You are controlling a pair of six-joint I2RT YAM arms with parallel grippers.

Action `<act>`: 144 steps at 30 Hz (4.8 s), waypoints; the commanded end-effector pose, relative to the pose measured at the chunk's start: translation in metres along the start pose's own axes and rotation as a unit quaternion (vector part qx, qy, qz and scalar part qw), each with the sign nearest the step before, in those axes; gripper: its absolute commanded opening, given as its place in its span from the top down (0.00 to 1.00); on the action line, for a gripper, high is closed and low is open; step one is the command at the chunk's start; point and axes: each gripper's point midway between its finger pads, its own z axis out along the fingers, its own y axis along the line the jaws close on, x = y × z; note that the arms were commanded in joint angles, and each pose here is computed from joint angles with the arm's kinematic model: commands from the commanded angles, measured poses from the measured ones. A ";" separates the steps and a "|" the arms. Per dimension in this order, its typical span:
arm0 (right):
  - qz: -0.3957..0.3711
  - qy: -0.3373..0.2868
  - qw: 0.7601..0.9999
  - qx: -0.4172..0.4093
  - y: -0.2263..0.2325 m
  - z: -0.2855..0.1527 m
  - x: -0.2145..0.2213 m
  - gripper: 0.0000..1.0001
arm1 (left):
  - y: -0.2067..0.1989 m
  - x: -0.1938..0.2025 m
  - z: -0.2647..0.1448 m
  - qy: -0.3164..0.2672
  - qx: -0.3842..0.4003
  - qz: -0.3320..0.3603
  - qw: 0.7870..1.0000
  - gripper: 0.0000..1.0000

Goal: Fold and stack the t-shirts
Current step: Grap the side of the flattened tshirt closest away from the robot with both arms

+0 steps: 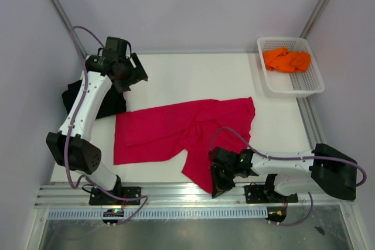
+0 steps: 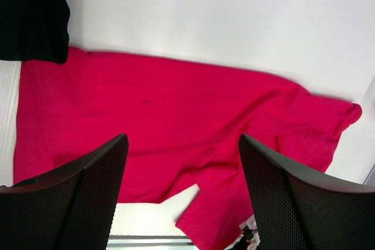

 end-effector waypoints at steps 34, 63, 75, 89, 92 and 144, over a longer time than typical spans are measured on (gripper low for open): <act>0.097 -0.344 0.909 0.212 -0.056 -0.168 -0.188 0.97 | 0.049 0.060 0.008 0.075 -0.062 0.007 0.995 0.22; 0.072 -0.348 0.915 0.190 -0.089 -0.212 -0.335 0.97 | 0.160 0.193 -0.025 0.169 -0.272 -0.141 0.937 0.27; 0.081 -0.341 0.921 0.170 -0.091 -0.198 -0.336 0.97 | 0.216 0.238 -0.018 0.191 -0.380 -0.117 0.898 0.27; 0.079 -0.377 0.909 0.160 -0.080 -0.222 -0.325 0.97 | 0.226 0.238 0.004 0.125 -0.415 -0.182 0.883 0.27; 0.083 -0.382 0.908 0.152 -0.078 -0.223 -0.323 0.97 | 0.227 0.234 0.011 0.092 -0.410 -0.206 0.884 0.27; 0.064 -0.385 0.910 0.138 -0.056 -0.257 -0.290 0.97 | 0.250 0.208 0.064 -0.101 -0.453 -0.288 0.837 1.00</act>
